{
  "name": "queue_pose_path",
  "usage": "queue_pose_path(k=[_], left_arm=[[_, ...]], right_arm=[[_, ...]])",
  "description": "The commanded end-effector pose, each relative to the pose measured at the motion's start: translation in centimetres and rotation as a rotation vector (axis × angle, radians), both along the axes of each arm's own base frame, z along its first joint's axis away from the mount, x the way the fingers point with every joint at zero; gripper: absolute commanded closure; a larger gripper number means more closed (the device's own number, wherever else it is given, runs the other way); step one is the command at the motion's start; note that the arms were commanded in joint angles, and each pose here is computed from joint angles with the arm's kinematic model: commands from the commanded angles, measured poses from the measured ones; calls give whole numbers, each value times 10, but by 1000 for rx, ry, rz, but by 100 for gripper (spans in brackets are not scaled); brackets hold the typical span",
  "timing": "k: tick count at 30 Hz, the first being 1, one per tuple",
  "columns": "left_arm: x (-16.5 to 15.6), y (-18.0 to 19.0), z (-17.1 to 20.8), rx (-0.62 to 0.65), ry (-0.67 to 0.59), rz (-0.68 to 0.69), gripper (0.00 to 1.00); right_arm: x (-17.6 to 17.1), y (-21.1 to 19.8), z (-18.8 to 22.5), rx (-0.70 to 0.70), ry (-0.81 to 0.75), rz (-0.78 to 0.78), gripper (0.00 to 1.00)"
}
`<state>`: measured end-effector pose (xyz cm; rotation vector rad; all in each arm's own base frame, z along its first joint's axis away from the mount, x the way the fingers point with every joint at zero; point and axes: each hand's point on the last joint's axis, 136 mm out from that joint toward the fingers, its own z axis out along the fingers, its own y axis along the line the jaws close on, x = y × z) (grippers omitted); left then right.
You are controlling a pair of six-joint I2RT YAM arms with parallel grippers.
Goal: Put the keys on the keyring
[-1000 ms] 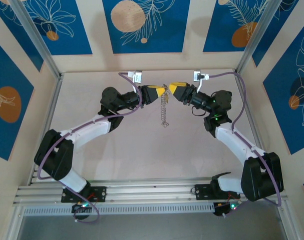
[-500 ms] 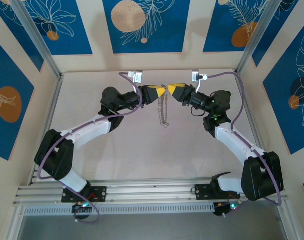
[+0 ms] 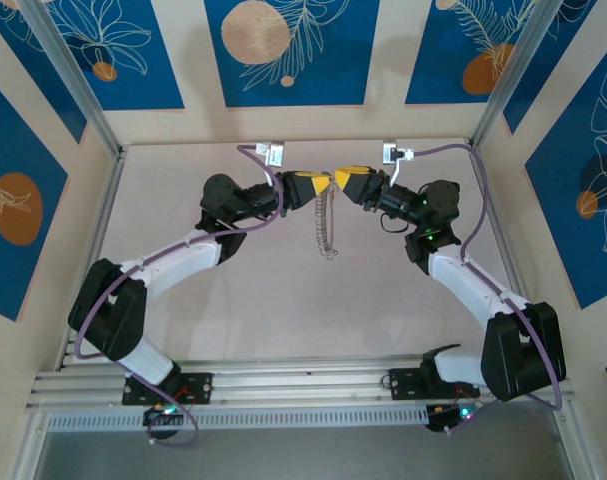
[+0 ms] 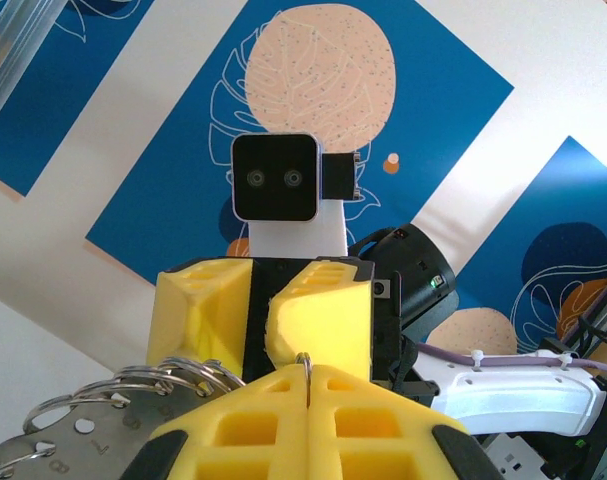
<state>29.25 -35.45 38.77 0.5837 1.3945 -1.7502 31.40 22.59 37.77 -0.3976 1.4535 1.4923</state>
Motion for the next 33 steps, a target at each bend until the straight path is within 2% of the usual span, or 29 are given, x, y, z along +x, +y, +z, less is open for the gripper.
queue_pose_path(k=[1, 21, 29, 33], left_arm=[[-11, -2, 17, -44, -60, -24, 100], [-12, -2, 17, -45, -59, -26, 100], [-11, -3, 17, -45, -60, -29, 100], [-11, -4, 16, -45, -58, -31, 100]], right_arm=[[-14, 3, 12, -2, -59, 25, 69], [-17, 4, 3, -1, -45, 29, 75], [-15, 8, 1, -10, -41, 51, 83], [-16, 9, 1, -13, -44, 55, 91]])
